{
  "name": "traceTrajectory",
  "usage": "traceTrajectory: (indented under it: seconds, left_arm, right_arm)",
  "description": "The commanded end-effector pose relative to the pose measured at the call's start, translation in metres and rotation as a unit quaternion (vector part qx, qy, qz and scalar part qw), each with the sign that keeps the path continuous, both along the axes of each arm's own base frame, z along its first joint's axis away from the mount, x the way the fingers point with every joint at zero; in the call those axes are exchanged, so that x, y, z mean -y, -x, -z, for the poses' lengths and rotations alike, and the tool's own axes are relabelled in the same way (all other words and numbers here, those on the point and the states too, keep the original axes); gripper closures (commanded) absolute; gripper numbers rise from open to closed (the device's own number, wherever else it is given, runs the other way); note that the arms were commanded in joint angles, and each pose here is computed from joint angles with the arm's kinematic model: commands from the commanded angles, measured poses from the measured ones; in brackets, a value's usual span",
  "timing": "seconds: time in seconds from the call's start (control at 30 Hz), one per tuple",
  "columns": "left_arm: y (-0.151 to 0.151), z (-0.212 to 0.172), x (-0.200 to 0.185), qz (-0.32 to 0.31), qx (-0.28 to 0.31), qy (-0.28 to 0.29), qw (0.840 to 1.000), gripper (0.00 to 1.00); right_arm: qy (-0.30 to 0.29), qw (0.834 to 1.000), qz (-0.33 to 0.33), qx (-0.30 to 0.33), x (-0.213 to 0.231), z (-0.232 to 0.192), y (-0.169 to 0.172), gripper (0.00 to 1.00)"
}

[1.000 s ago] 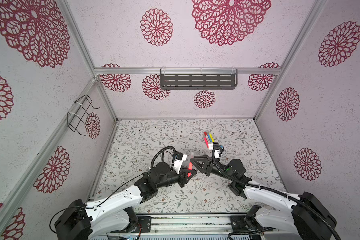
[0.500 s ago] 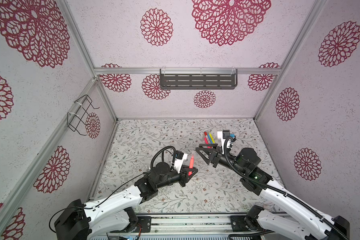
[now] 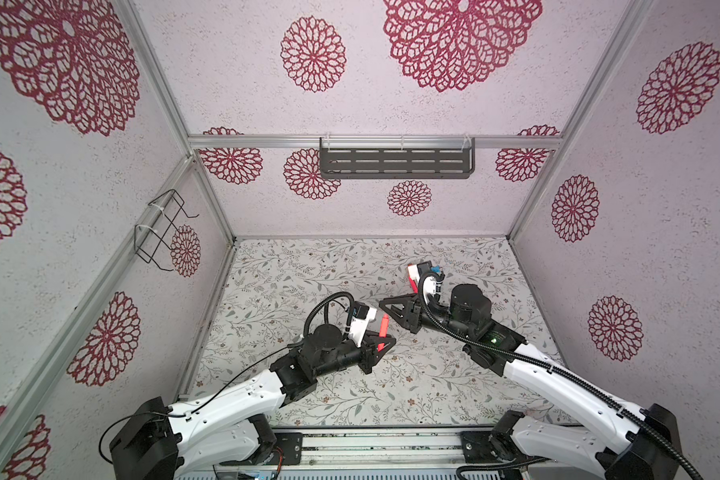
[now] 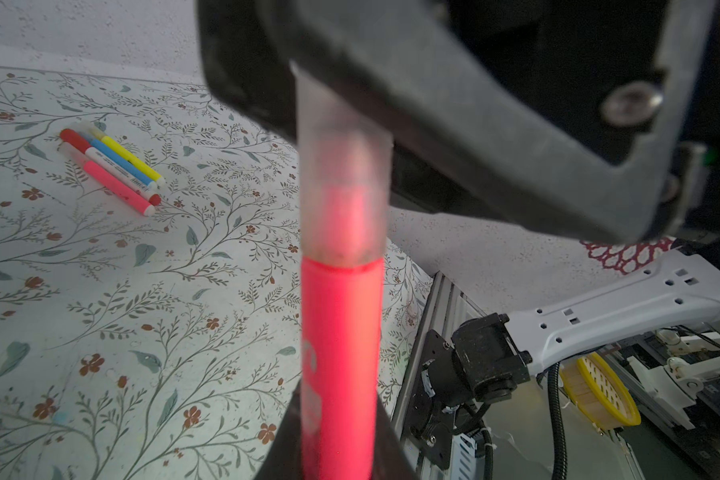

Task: Insert the pens into the pen caps
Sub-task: 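Slide right gripper down to grip the capped pink marker body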

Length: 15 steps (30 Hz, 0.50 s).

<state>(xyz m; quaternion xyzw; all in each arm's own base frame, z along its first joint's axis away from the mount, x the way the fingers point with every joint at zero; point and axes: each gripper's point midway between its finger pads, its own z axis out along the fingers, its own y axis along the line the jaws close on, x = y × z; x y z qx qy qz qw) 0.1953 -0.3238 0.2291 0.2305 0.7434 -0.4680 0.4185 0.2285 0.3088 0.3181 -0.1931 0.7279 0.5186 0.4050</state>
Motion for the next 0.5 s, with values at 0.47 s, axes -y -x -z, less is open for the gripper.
traceTrajectory:
  seconds: [0.47]
  left_arm:
    - [-0.036,-0.079,-0.025,-0.054,0.077,0.097,0.991,1.00]
  right_arm:
    - [0.127,0.982,0.037,-0.135,-0.031,0.171,0.075,1.00]
